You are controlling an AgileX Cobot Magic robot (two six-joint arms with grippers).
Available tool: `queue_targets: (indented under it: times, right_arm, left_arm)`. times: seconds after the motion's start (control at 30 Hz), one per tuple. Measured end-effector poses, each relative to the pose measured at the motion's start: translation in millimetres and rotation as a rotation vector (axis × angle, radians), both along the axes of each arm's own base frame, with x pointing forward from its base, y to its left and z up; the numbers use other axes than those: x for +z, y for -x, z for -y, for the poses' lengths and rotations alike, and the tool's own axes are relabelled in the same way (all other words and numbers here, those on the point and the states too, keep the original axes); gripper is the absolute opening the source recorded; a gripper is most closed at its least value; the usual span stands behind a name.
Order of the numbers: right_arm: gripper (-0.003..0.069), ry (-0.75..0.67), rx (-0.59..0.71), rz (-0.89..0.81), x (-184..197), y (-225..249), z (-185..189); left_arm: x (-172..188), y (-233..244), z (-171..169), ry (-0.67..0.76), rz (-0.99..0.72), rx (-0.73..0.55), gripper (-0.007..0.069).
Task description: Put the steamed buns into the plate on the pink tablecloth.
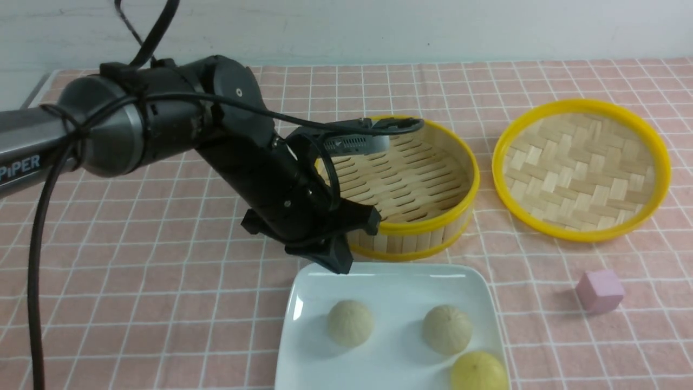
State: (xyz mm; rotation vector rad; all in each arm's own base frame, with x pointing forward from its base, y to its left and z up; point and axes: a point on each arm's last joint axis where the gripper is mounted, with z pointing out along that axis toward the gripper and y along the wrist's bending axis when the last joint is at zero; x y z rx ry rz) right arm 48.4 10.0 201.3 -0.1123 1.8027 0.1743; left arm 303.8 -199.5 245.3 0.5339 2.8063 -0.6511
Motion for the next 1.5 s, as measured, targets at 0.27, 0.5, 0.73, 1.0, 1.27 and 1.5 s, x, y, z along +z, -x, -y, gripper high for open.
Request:
queue_targets:
  times: [0.27,0.5,0.73,1.0,1.27,1.5]
  right_arm:
    - [0.0003,0.008,-0.123,-0.071,-27,-4,6]
    - [0.0008,0.008,-0.126,-0.071,-27,-4,6]
    - [0.0014,0.008,-0.126,-0.071,-27,-4,6]
    - [0.0024,0.008,-0.126,-0.071,-27,-4,6]
    - [0.0035,0.008,-0.126,-0.072,-27,-4,6]
    - [0.0047,0.008,-0.126,-0.072,-27,-4,6]
  left_arm:
    - [77,33,-24,0.03,0.224,-0.028,0.0004]
    - [144,88,-59,0.047,0.418,-0.054,0.0002]
    - [175,140,-94,-0.004,0.511,-0.049,0.0002]
    - [188,222,-139,0.089,0.602,0.048,0.0003]
    - [150,261,-161,0.171,0.619,0.147,0.0005]
    - [92,284,-174,0.254,0.627,0.246,0.0006]
